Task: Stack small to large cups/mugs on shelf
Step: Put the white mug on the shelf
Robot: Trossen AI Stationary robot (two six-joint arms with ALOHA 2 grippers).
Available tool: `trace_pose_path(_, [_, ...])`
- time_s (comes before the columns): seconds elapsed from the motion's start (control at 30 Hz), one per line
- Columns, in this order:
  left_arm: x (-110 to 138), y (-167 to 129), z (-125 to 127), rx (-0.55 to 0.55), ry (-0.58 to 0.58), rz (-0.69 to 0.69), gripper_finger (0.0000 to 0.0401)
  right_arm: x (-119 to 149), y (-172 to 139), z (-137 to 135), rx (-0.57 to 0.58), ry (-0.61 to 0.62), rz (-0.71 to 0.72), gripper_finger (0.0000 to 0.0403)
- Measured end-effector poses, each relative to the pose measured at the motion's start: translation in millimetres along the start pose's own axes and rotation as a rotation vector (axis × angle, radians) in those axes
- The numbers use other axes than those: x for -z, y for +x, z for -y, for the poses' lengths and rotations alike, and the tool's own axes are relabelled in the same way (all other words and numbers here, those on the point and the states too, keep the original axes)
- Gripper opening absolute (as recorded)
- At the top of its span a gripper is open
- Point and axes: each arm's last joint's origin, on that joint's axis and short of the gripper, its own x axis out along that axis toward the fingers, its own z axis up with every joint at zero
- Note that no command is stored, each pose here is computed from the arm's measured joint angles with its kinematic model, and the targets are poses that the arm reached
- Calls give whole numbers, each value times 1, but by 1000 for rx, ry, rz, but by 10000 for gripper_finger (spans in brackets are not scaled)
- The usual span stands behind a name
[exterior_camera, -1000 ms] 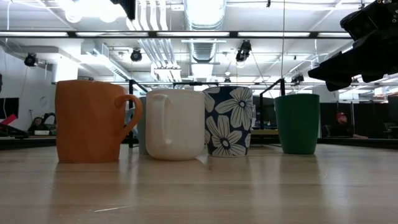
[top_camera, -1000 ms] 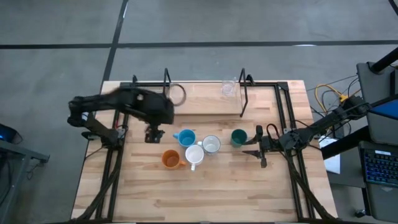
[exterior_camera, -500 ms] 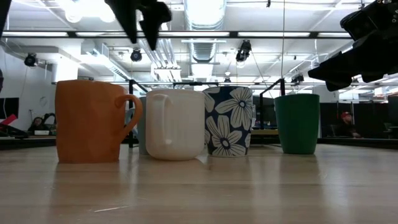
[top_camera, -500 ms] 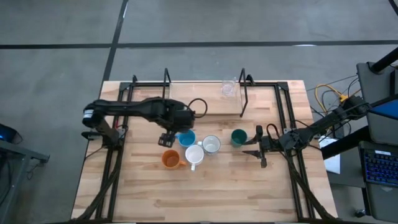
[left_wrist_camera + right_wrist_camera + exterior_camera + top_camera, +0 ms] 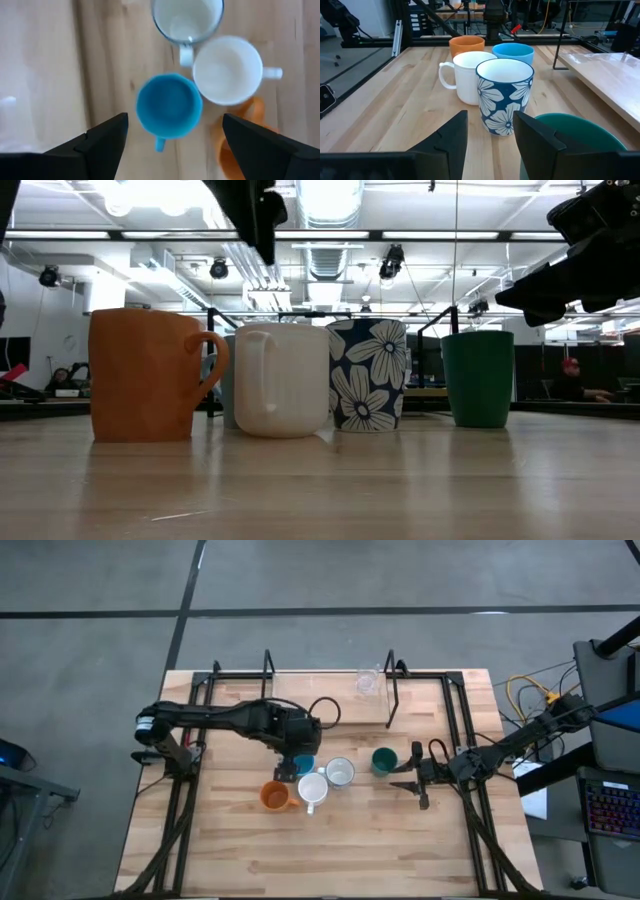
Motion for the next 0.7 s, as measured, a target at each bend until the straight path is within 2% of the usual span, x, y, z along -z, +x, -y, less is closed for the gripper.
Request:
trace_pose_path(0.17, [0, 21, 16, 211, 100, -40, 310, 0, 0, 0, 0, 5, 0, 151])
trace_pose_path(0.27, [-1, 33, 28, 279, 188, -67, 310, 0, 0, 0, 0, 6, 0, 151])
trace_pose_path(0.43, [-10, 41, 45, 292, 274, -22, 310, 0, 0, 0, -9, 7, -1, 151])
trace_pose_path(0.7, [-16, 42, 48, 284, 331, 58, 310, 0, 0, -1, -24, 10, -3, 151])
